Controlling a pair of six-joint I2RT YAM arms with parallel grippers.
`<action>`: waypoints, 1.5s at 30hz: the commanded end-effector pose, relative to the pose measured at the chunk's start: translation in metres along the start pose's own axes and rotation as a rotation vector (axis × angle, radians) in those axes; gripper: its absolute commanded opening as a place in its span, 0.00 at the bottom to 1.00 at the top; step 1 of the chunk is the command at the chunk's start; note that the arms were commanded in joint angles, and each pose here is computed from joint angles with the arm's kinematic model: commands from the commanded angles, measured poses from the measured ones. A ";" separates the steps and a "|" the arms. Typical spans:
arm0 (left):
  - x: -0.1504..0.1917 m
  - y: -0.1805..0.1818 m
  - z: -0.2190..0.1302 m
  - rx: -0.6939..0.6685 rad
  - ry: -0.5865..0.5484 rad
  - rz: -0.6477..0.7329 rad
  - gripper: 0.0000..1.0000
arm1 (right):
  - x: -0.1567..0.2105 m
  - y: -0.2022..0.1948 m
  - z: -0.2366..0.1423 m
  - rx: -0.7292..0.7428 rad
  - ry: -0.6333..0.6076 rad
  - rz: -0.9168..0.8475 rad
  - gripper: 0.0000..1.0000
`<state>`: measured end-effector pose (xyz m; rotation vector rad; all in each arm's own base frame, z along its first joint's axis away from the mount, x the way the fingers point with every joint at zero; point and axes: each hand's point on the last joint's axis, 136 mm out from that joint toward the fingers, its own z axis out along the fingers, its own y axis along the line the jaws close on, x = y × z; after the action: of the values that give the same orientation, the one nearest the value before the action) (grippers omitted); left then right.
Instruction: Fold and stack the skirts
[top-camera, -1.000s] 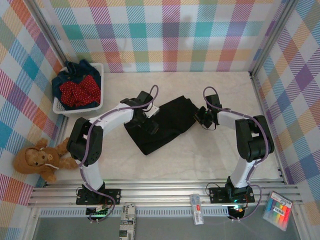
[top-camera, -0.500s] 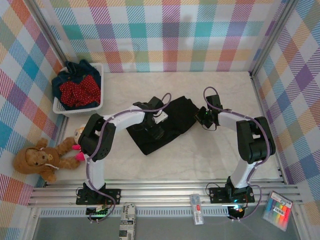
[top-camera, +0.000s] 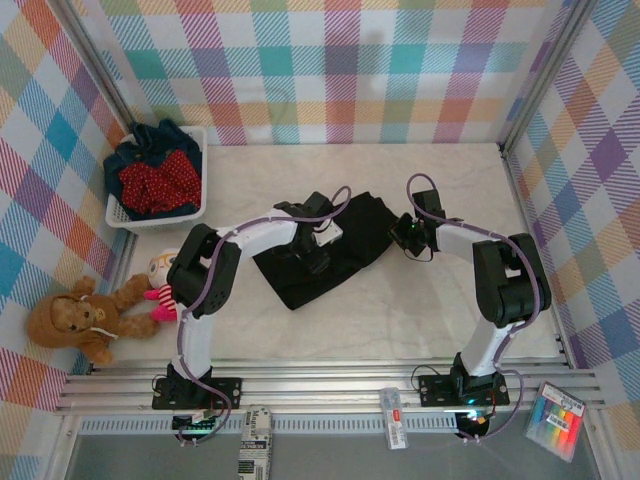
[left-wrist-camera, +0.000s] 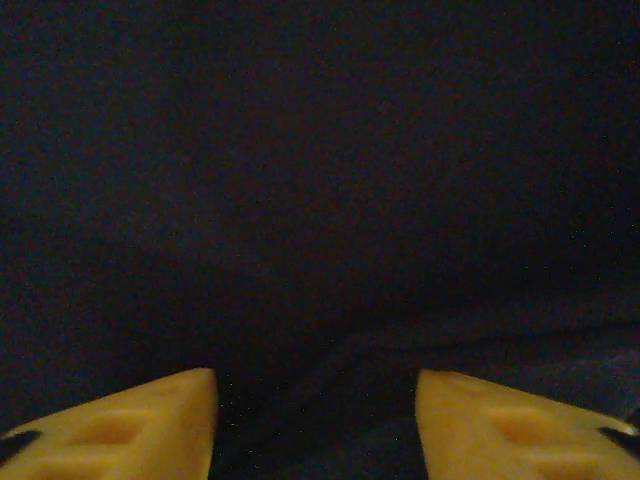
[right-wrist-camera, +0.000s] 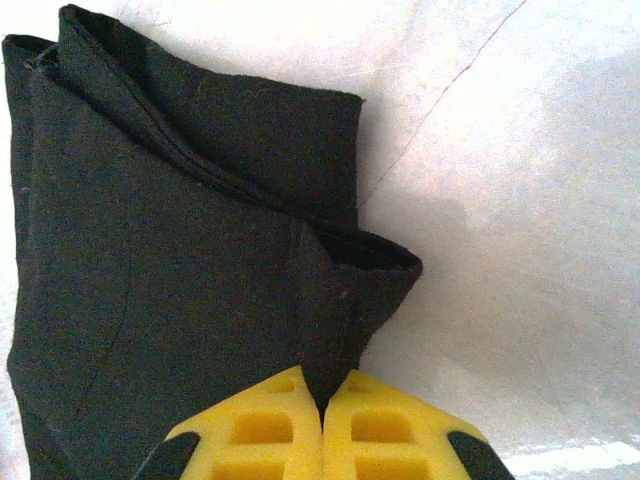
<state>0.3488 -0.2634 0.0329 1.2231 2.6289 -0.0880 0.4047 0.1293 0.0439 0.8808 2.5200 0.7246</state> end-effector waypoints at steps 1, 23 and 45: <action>0.002 -0.007 -0.015 0.024 -0.032 -0.028 0.29 | -0.004 0.010 -0.017 -0.041 -0.030 -0.024 0.00; -0.049 0.109 -0.265 -0.432 -0.787 -0.561 0.00 | -0.073 0.192 -0.214 -0.625 -0.386 -0.089 0.00; -0.063 0.102 -0.435 -0.456 -1.132 -0.546 0.00 | -0.017 0.255 -0.378 -1.038 -0.439 -0.238 0.00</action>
<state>0.4130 -0.1829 0.4240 0.1452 1.8105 -0.0931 0.3829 0.1618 0.4565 0.3861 1.5927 1.3229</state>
